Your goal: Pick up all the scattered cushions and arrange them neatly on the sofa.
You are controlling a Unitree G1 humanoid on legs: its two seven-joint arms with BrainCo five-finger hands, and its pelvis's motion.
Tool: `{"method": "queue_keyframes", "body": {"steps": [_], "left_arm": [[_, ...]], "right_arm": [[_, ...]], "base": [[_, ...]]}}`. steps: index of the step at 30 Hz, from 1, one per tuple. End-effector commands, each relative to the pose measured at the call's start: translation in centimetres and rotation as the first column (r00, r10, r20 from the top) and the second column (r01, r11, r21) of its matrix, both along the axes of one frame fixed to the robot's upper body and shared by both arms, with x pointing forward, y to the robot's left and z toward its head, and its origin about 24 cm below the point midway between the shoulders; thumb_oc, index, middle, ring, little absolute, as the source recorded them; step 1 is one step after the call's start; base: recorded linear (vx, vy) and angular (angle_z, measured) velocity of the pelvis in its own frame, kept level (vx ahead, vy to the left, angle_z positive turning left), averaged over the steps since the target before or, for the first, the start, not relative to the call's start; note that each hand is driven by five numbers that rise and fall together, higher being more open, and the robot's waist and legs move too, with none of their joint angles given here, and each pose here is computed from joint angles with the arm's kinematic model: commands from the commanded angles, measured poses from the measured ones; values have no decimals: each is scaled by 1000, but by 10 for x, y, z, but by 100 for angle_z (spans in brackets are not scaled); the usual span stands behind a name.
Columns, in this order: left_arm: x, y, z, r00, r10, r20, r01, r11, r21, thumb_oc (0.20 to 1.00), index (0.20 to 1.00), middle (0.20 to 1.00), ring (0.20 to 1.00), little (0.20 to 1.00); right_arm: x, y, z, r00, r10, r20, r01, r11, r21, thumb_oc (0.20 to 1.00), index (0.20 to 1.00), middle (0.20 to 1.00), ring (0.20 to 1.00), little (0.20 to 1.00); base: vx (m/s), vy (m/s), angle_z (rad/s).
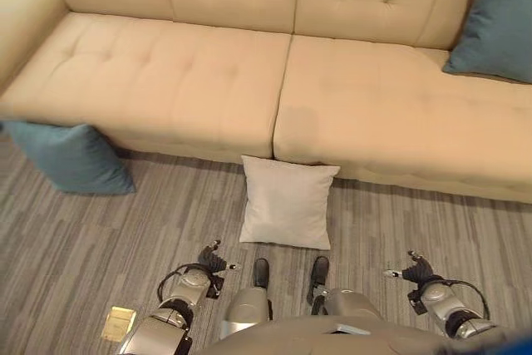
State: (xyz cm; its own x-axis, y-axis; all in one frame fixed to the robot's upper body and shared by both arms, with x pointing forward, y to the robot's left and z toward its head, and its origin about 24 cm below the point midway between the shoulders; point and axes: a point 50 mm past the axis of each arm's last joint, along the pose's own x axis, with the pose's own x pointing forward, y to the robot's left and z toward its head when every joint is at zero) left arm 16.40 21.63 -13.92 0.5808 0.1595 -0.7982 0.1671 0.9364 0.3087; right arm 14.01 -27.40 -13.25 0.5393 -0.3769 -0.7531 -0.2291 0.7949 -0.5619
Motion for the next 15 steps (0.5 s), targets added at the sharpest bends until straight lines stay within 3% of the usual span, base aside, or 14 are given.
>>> {"method": "queue_keyframes", "body": {"steps": [1, 8, 15], "left_arm": [[15, 6, 8, 999, 18, 52, -17, 1000, -6, 1000, 1000, 1000, 1000, 1000], [17, 10, 10, 998, 8, 57, -9, 1000, 11, 1000, 1000, 1000, 1000, 1000], [21, 27, 16, 996, 44, 77, -48, 998, 48, 1000, 1000, 1000, 1000, 1000]], "right_arm": [[10, 1, 4, 999, -14, 49, 14, 1000, -1, 1000, 1000, 1000, 1000, 1000], [10, 8, 1, 997, -45, 57, 42, 998, 55, 1000, 1000, 1000, 1000, 1000], [17, 11, 3, 996, -55, 77, 50, 997, 62, 1000, 1000, 1000, 1000, 1000]], "base": [[102, 138, 27], [144, 244, -23], [15, 69, -18]]}}
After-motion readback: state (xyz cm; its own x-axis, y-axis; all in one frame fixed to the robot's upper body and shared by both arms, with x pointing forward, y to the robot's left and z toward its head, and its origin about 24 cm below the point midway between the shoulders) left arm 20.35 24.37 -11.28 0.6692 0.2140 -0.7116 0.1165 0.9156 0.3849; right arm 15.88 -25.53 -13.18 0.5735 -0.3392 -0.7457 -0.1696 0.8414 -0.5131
